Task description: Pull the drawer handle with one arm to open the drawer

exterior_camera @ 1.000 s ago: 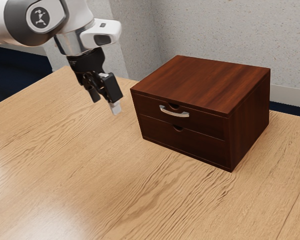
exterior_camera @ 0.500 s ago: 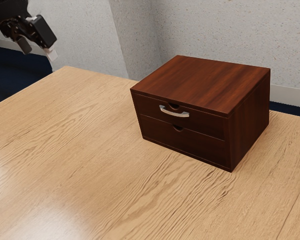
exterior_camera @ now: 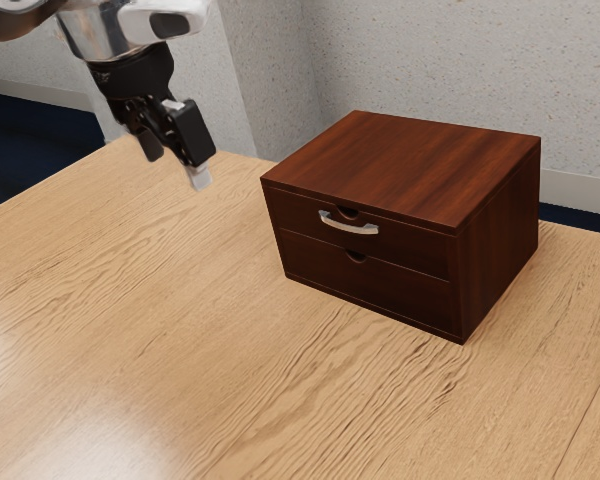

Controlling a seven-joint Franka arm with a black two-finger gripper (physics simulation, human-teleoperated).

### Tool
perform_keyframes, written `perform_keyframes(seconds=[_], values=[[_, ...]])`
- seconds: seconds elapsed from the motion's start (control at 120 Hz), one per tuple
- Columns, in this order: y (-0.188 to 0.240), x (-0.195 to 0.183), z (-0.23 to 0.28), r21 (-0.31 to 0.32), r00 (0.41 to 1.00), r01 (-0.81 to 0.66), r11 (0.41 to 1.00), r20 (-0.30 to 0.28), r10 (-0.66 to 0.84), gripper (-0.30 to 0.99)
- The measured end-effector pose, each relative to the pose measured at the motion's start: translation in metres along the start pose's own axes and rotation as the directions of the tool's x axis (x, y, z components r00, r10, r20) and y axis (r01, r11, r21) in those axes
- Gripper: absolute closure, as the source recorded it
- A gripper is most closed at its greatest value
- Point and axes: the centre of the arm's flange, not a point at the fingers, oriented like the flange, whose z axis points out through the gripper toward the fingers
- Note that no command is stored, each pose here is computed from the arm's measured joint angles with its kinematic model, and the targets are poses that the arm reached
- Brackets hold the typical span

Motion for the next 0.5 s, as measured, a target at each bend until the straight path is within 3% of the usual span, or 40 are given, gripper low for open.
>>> perform_keyframes(seconds=[0.175, 0.275, 0.375, 0.5], values=[[0.010, 0.018, 0.087, -0.001, 0.989, 0.001, 1.000, 0.149, -0.001, 0.00], [0.003, -0.036, 0.125, -0.025, 0.987, 0.022, 0.999, 0.161, -0.017, 0.00], [-0.009, -0.124, 0.142, -0.092, 0.982, 0.074, 0.993, 0.180, -0.057, 0.00], [-0.002, -0.181, 0.138, -0.169, 0.990, 0.047, 0.985, 0.139, -0.024, 0.00]])
